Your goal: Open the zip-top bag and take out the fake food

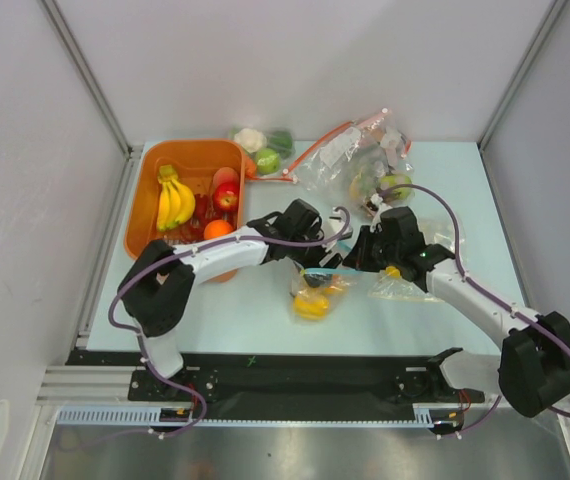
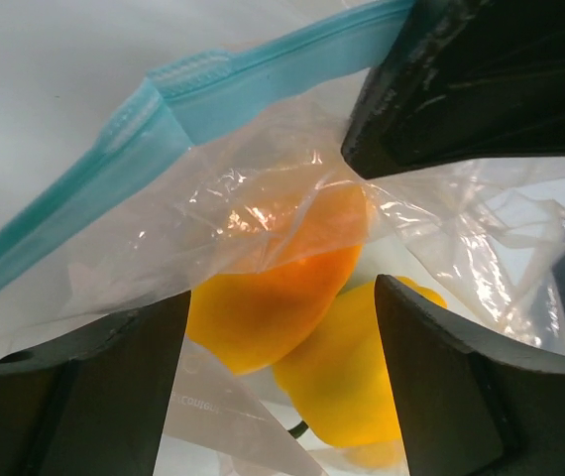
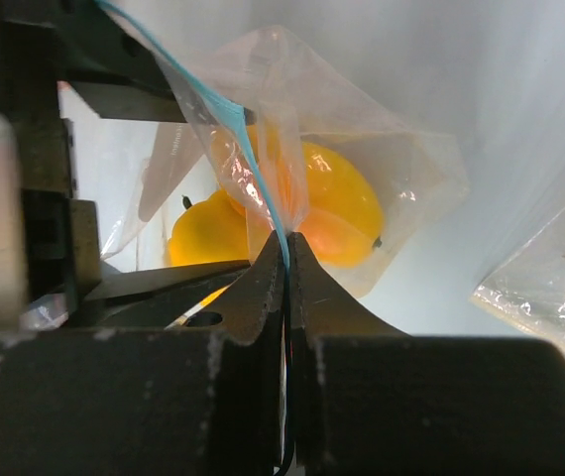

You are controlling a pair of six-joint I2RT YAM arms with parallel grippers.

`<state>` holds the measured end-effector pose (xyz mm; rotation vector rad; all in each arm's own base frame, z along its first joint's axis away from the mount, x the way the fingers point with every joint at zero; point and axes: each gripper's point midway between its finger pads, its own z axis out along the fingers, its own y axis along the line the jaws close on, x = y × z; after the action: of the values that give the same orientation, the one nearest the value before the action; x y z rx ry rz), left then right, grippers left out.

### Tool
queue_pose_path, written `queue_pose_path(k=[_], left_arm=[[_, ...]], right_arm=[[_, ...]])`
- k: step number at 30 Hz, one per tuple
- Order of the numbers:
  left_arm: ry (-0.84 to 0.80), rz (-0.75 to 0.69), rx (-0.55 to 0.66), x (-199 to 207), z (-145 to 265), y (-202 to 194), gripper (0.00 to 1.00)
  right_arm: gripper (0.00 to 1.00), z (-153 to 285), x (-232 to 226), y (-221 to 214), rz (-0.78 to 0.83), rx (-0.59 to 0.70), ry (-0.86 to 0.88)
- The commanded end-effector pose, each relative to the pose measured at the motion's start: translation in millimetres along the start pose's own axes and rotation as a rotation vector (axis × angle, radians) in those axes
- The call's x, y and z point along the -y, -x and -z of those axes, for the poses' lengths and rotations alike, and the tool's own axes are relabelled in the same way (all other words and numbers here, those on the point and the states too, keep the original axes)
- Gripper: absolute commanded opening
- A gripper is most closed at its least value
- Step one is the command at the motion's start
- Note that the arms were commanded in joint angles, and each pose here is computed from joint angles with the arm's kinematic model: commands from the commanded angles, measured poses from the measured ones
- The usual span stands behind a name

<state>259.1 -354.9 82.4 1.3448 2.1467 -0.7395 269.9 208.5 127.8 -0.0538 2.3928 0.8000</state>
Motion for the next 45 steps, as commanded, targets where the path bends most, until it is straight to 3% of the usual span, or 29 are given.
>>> queue_pose_path(k=[1, 16, 19, 20, 23, 25, 29, 45], left_arm=[[0.005, -0.042, 0.003, -7.0, -11.1, -2.0, 0.81], [-0.035, -0.032, -0.095, 2.5, -49.1, -38.7, 0.78], [-0.028, -0.005, -0.104, 1.2, -53.0, -42.8, 0.63], [-0.028, -0.005, -0.097, 1.8, -51.9, -41.0, 0.51], [-0.031, -0.003, -0.081, 5.3, -44.6, -36.3, 0.29], [-0.036, -0.007, -0.072, 7.6, -39.7, -32.2, 0.23], [-0.04, 0.004, -0.044, 14.6, -23.6, -20.3, 0.17], [-0.149, 0.051, 0.149, 51.1, 31.0, 41.0, 0.17]], right_arm=[[0.0, -0.8, -8.4, 10.4, 0.001, 0.036, 0.037], [0.0, 1.6, 9.1, 12.8, -0.075, 0.06, 0.04], [0.0, 2.5, 10.9, 13.5, -0.075, 0.06, 0.033], [0.0, 2.4, 12.6, 13.3, -0.078, 0.059, 0.027], [0.0, 2.7, 16.8, 10.7, -0.083, 0.053, 0.008], [0.0, 4.3, 23.9, 9.7, -0.089, 0.054, -0.027], [0.0, 10.0, 34.9, 11.0, -0.106, 0.073, -0.077], [0.0, 18.2, 65.0, 2.9, -0.136, 0.082, -0.226]])
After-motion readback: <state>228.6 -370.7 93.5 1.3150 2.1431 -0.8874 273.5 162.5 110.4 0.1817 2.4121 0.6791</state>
